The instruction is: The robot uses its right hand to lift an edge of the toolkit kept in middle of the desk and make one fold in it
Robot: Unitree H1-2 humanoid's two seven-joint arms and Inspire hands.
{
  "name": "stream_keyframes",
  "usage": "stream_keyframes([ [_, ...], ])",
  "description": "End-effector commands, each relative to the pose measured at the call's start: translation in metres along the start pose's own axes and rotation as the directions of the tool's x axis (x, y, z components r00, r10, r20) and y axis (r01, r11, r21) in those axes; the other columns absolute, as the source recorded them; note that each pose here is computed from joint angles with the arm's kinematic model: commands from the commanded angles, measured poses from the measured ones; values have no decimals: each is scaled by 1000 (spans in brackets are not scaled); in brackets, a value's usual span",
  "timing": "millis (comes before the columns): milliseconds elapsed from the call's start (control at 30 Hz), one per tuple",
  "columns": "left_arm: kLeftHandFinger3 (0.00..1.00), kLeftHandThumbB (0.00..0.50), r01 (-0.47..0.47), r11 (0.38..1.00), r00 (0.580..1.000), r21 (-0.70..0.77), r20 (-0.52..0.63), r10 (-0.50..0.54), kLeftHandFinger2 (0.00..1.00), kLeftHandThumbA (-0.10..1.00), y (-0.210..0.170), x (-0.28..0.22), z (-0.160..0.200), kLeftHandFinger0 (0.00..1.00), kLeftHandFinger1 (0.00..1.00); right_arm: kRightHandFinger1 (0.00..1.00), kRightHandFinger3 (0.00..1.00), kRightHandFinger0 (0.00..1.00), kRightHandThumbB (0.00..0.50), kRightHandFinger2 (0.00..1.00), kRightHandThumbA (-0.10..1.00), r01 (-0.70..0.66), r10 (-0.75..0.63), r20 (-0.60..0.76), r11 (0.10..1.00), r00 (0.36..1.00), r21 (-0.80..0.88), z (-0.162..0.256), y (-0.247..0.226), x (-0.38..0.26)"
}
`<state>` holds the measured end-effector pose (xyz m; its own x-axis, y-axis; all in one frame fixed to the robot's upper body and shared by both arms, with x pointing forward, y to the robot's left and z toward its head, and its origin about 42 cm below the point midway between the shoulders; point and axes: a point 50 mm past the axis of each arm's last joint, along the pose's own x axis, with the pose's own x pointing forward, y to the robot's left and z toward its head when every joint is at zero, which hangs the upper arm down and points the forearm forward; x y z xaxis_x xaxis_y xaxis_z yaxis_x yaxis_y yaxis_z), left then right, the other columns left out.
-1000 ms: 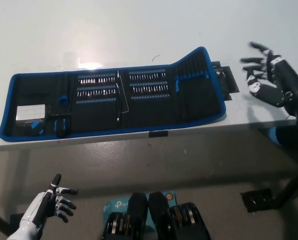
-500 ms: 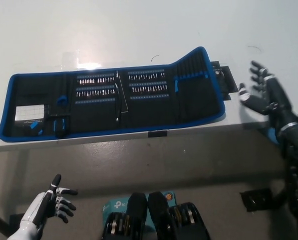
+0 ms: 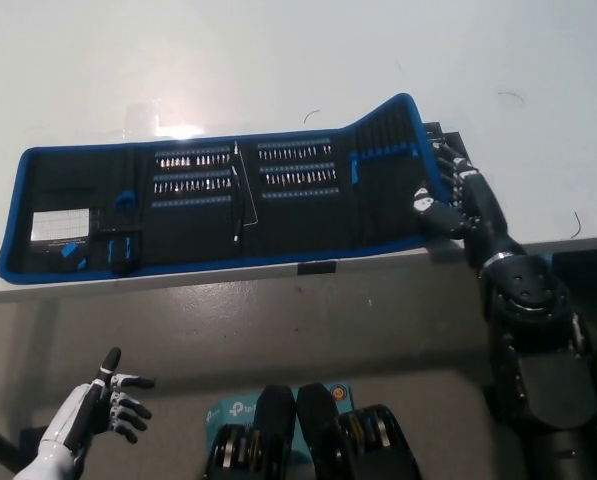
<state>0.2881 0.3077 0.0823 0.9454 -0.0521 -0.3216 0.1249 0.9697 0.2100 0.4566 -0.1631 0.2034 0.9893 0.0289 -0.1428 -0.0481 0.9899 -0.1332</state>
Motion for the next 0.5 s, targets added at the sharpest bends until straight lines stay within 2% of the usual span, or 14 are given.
stream_keyframes([
  [0,538,500,-9,1000,998,20,64,8,333,1000,8,0,13,346,375,1000,1000,1000,87,1000,116,53,-53,68,999,996,-1,17,7,0],
  [133,548,500,-10,1000,998,12,62,9,344,1000,7,1,16,340,371,1000,1000,1000,85,1000,98,60,-60,52,998,997,8,5,14,-3],
  [267,556,498,1,1000,998,7,70,-2,350,1000,8,0,16,335,370,1000,1000,977,115,1000,106,62,-63,46,998,997,27,-2,18,-6],
  [333,559,500,1,1000,997,12,72,-1,364,1000,9,4,20,337,373,1000,1000,808,124,1000,86,69,-72,47,996,996,53,-4,19,-5],
  [400,558,494,2,1000,997,13,71,-3,363,1000,9,4,20,331,370,903,1000,726,114,1000,61,70,-73,42,995,996,69,-7,20,-6],
  [433,556,499,3,1000,997,17,74,-4,359,1000,9,5,21,324,369,763,1000,630,113,853,23,66,-71,45,993,996,102,-10,20,-7],
  [467,547,500,3,1000,997,14,80,-5,353,1000,9,5,21,319,364,593,1000,523,109,659,2,67,-73,49,992,996,110,-11,20,-7],
])
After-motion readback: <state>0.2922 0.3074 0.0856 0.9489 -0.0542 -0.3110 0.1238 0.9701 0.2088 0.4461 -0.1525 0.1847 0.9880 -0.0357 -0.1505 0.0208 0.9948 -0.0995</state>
